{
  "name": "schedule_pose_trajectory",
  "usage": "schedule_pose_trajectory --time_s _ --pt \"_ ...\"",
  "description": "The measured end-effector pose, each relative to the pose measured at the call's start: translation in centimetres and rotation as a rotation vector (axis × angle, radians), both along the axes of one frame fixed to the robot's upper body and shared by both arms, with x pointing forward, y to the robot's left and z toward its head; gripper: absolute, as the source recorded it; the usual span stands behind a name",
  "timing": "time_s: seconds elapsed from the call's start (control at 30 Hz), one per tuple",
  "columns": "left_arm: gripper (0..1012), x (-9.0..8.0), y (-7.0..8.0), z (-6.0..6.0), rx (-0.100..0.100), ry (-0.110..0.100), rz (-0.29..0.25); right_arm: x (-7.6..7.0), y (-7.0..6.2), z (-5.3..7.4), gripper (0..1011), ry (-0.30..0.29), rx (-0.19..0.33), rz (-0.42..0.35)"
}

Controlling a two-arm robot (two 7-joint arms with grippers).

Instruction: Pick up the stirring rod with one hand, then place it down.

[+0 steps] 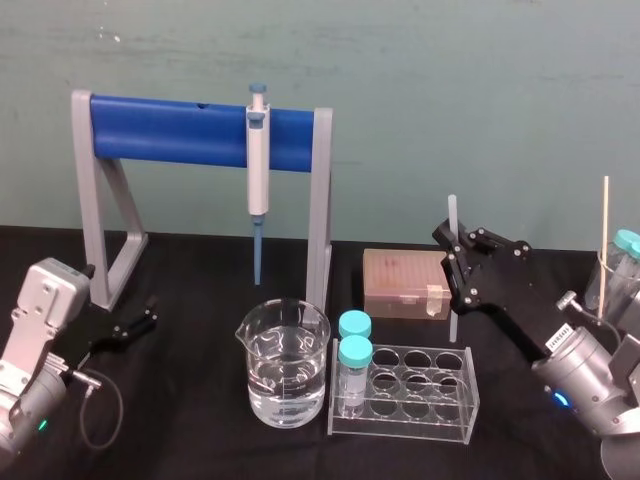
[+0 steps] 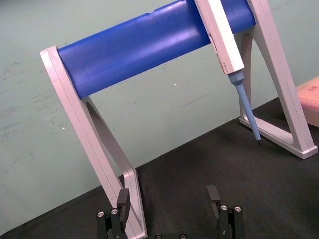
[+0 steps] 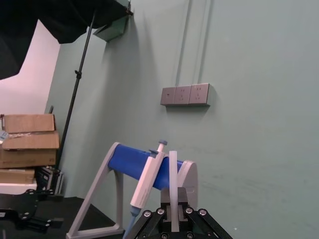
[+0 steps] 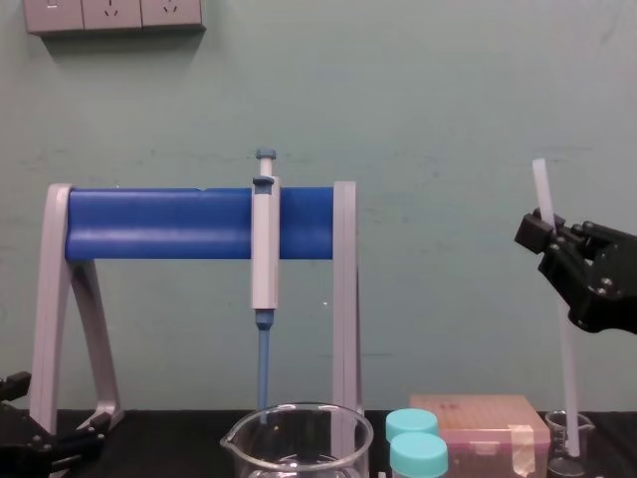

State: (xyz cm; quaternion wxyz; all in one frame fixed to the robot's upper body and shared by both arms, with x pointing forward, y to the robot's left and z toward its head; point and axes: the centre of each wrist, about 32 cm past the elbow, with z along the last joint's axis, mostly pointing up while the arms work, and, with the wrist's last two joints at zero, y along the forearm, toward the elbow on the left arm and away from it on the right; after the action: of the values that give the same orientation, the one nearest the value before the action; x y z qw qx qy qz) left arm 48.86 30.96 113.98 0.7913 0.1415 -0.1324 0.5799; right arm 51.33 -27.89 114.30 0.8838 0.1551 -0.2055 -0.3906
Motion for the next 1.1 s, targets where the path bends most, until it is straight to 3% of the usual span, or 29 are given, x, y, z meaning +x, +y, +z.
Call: schedule_pose_trajectory --time_s 0.7,1.1 --pt "1000 0.0 0.0 0.0 0.0 0.0 0.0 0.1 -0.1 -1.4 70 0.031 -0.03 0.036" --pt "1000 0.0 0.0 0.0 0.0 0.0 0.0 0.6 -0.7 -2.4 70 0.081 -0.035 0.042"
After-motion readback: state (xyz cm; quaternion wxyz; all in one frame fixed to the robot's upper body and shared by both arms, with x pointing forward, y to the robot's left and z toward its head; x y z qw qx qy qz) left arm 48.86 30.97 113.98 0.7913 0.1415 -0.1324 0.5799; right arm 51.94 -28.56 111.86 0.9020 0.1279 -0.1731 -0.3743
